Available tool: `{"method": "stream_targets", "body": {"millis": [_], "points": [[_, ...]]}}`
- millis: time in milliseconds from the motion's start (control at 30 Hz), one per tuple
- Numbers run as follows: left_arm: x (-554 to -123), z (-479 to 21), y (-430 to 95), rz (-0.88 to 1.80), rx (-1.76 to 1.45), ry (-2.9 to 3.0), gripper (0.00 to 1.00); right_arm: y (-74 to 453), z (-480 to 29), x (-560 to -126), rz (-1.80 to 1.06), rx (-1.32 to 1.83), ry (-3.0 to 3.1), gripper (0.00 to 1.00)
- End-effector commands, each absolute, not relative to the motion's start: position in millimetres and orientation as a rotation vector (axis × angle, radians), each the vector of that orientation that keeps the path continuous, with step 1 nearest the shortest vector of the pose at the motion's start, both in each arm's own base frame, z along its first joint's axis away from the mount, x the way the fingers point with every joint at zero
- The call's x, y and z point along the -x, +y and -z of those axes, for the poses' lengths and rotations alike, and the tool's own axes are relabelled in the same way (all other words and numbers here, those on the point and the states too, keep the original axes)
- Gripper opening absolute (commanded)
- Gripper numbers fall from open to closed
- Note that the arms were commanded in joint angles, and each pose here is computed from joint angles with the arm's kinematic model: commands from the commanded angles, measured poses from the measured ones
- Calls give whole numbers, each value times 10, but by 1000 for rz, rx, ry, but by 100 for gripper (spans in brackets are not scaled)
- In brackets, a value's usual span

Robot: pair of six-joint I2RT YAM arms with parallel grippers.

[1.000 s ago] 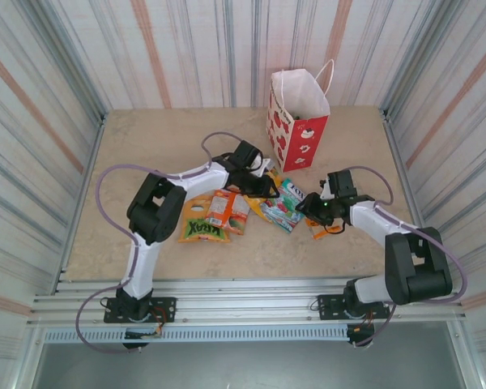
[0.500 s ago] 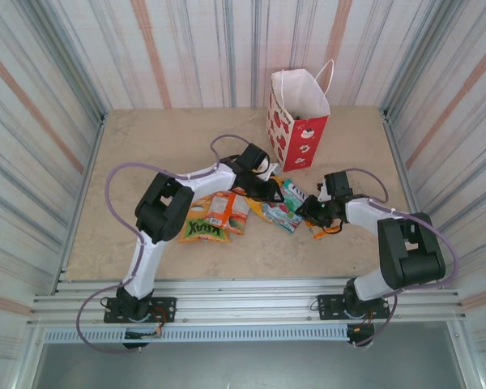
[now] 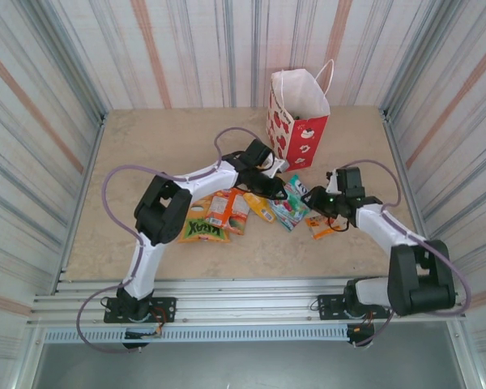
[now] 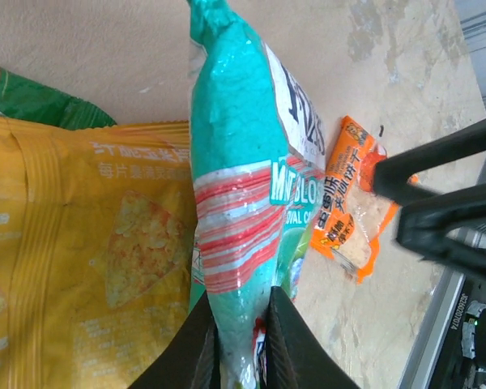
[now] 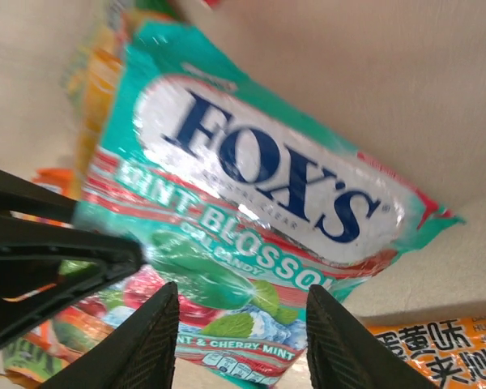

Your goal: Place the snacks into the paper bag

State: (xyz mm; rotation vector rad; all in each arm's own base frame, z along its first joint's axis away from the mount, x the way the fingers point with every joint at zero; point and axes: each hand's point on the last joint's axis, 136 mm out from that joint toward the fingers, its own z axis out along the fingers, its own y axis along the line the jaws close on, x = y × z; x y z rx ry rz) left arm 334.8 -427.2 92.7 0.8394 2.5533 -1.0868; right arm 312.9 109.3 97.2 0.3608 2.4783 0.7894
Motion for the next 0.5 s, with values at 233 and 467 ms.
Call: {"method": "stream_targets", "body": {"millis": [233, 467], "points": [[-3310, -2194, -4214, 1081, -947, 2129, 0, 983, -1882, -3054, -737, -84, 2154, 54], [-3207, -2764, -4114, 1114, -960, 1922, 0, 980, -2402, -2935, -697, 49, 1958, 58]]}}
